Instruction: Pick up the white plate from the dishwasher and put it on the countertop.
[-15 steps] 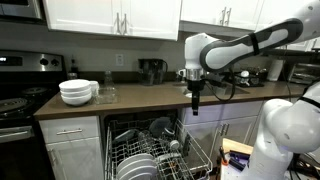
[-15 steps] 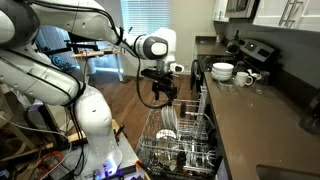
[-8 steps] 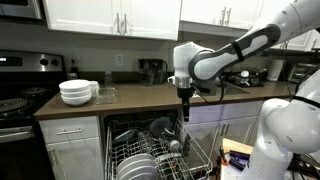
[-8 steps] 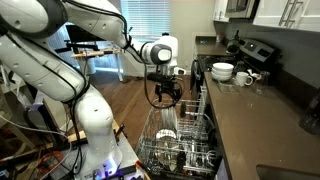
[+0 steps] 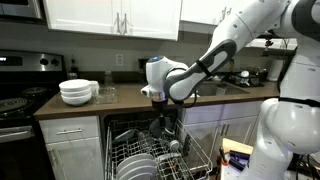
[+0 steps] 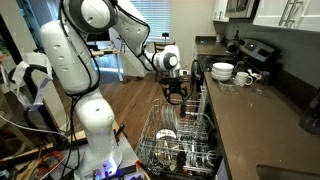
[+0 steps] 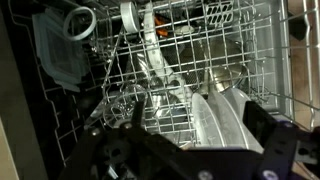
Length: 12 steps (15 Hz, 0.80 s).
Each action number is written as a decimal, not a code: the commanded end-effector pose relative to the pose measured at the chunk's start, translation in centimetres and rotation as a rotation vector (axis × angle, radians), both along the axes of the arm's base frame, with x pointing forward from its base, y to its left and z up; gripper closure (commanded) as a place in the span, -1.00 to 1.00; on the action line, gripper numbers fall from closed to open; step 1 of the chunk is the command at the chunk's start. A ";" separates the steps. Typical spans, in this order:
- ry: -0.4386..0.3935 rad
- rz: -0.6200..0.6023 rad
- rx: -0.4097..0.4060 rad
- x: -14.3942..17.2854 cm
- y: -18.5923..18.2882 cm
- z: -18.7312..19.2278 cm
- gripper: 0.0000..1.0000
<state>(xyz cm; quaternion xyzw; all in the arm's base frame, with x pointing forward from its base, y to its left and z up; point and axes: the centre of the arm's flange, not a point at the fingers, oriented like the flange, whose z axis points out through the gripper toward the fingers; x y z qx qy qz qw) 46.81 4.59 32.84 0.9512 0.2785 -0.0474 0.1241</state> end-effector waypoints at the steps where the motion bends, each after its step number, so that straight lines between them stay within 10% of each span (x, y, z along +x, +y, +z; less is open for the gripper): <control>1: -0.021 0.071 0.010 4.8 2.1 -2.8 -1.00; 12: -0.012 0.076 0.062 7.5 4.4 -8.0 -0.99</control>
